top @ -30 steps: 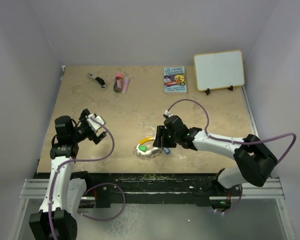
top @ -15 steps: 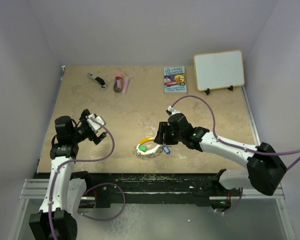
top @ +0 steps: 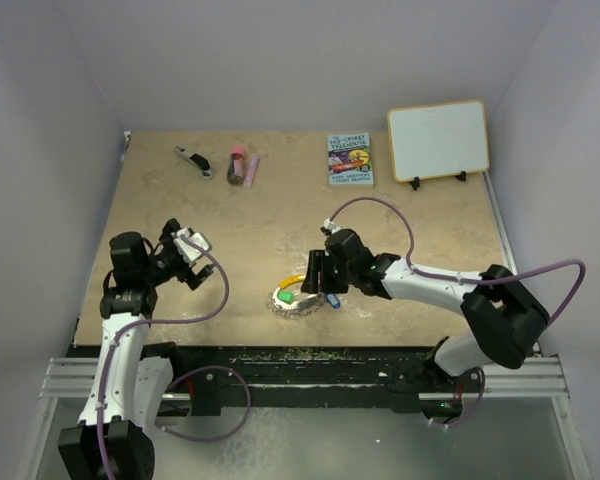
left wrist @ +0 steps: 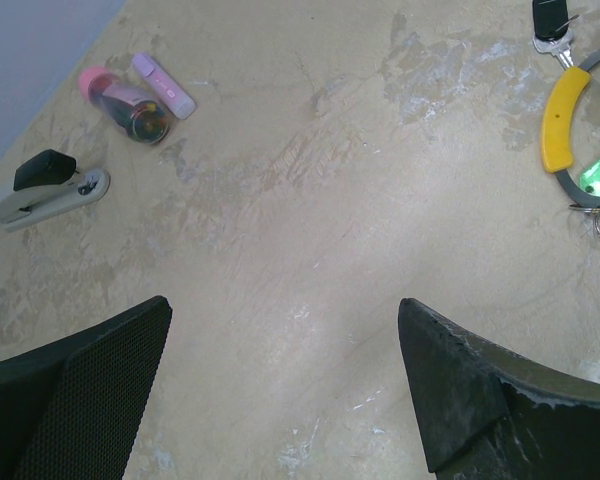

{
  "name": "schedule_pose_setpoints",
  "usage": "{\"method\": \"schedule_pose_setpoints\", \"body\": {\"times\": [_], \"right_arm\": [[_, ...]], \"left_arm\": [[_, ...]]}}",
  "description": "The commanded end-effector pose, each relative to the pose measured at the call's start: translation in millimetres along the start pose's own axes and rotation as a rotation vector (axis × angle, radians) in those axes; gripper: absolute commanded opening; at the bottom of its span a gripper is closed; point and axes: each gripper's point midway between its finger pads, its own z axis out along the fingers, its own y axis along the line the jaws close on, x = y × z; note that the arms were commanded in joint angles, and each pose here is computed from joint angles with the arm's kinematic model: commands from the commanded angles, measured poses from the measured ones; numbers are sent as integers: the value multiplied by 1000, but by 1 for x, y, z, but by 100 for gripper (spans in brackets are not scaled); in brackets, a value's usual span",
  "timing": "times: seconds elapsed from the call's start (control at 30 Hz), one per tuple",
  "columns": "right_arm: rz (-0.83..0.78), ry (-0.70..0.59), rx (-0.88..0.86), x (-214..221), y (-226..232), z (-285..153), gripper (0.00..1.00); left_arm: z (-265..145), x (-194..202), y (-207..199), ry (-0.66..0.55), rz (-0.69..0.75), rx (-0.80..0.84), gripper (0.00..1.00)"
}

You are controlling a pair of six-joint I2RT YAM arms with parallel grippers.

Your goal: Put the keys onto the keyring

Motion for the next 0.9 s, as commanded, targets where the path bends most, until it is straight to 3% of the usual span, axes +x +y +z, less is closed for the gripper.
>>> {"method": "schedule_pose_setpoints", "body": {"times": [0.0,0.2,0.57,0.7,0.87], "right_arm": [[9,22,64,7,-15,6,57],[3,-3,133,4,-31,2,58],[-133,-184,-33,-42,15,-58,58],[-187,-193,47,-37,-7,-62,58],[-261,-115,191,-19,-44,-55,52]], "left_arm": [[0,-11,-1,-39,32,19,98],[0,-9,-4,-35,26,27,98],[1,-10,-6,-48,28,39,98],[1,-14,-6,-61,27,45,98],[1,-23,-12,-95,16,86,98]]}}
